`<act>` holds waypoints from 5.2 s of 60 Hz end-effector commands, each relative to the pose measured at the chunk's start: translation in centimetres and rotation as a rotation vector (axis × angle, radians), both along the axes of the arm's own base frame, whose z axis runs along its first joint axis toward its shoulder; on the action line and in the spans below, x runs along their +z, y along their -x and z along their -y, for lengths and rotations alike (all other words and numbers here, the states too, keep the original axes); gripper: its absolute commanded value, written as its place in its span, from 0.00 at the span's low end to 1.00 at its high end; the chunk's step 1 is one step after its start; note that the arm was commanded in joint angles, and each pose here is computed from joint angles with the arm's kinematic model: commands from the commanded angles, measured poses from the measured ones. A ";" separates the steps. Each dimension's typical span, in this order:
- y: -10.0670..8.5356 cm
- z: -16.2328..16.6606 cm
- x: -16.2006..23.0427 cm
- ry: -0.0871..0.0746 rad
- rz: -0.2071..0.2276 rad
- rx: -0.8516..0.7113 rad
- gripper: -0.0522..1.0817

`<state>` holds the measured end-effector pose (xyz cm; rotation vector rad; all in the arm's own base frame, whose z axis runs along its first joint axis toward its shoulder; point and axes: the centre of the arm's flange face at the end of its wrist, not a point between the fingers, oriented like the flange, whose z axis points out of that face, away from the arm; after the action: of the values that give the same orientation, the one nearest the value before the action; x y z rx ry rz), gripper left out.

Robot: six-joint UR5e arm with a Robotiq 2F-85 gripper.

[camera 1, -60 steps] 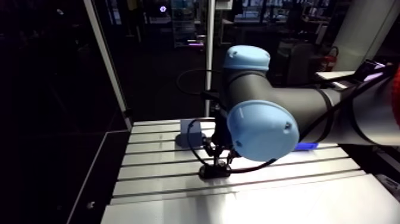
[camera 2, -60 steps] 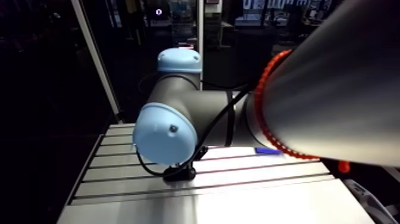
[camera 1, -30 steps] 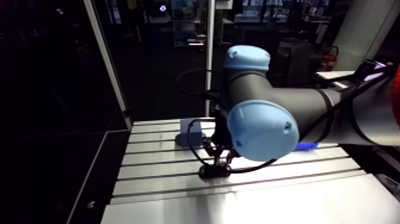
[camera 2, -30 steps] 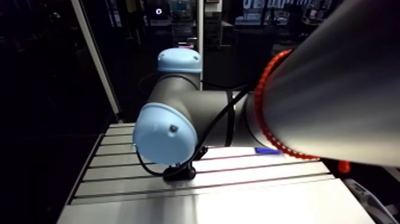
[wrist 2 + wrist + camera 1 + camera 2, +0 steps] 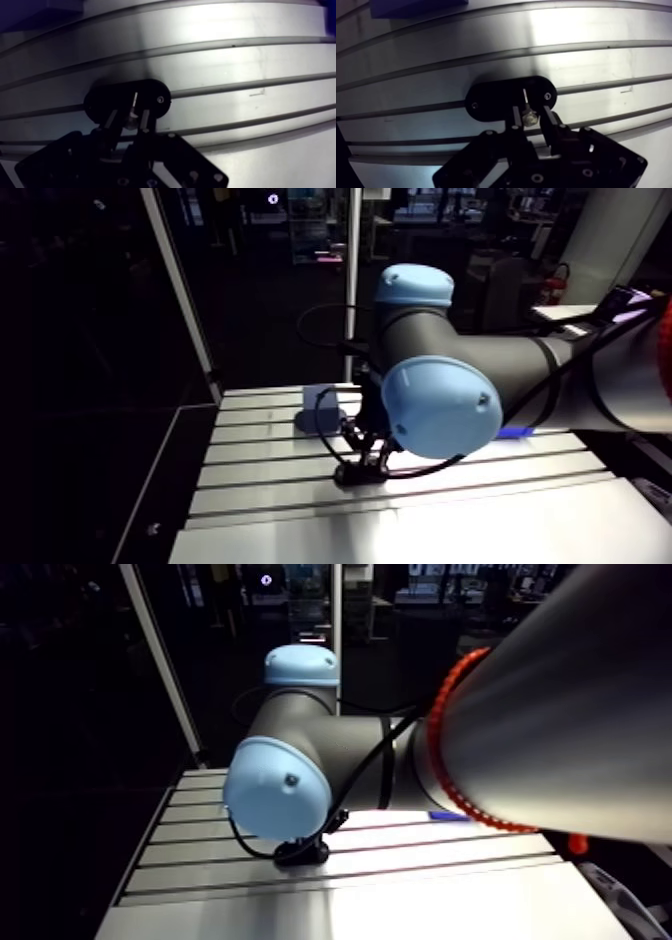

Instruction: Pick up the M10 bolt and insert it into the hex recess until seated.

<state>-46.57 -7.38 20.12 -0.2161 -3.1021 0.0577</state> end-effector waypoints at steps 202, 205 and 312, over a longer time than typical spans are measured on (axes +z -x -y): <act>15.1 12.0 13.5 -0.103 0.254 0.681 0.83; 15.4 11.9 13.0 -0.104 0.252 0.678 0.83; 19.0 10.8 9.5 -0.086 0.270 0.721 0.85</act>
<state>-65.65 -18.14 29.95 0.9678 -3.2364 -0.0974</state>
